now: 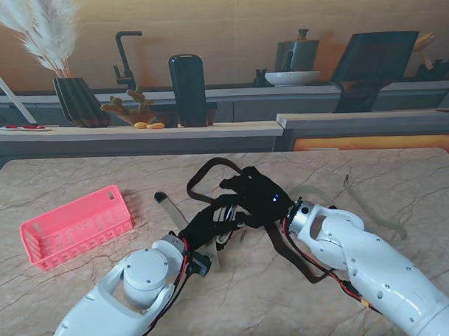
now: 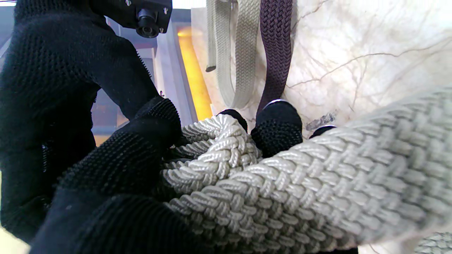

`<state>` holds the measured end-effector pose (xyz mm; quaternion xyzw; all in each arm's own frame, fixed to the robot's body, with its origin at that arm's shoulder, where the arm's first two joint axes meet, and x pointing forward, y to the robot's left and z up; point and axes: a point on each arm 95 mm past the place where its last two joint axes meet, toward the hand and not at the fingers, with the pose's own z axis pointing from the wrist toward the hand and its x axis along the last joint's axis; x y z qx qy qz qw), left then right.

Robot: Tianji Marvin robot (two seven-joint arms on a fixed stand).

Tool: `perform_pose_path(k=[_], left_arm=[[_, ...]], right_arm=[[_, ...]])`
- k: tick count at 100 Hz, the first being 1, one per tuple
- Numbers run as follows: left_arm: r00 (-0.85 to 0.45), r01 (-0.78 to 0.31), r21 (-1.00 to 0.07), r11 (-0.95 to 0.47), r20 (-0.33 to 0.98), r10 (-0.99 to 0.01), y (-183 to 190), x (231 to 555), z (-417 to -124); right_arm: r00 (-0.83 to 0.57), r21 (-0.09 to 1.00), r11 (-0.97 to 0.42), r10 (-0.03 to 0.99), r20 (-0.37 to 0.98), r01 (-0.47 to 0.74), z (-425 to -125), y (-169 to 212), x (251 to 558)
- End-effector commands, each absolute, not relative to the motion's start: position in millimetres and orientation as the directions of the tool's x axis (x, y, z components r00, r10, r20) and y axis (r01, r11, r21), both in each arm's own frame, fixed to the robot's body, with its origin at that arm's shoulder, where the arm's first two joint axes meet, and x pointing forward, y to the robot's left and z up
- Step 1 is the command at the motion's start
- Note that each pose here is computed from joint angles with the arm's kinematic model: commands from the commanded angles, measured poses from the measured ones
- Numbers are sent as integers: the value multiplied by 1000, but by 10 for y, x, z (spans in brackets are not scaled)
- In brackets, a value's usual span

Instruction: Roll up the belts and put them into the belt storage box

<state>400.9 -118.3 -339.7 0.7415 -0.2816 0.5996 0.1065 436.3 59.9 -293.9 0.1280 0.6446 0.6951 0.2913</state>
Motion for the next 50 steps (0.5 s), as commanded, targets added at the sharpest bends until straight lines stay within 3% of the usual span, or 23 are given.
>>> perform_pose_path(k=[1,30,50], left_arm=[[121,-561,-172,-810,951,-285,-1237,3989,-3354],[134,-538,-189,-822,943,-305,-1249,3985,-3337],[105,-503,-198,-841,952,-287,-1188,3999,-3325]], right_arm=[[-808,971,-21,559,-185,-237,-2917,655,4368],[-840,968,-71,515,-171,-241,-2917,698,4380],[-814,960,-81,552,-182,-270,-2895,663,4373]])
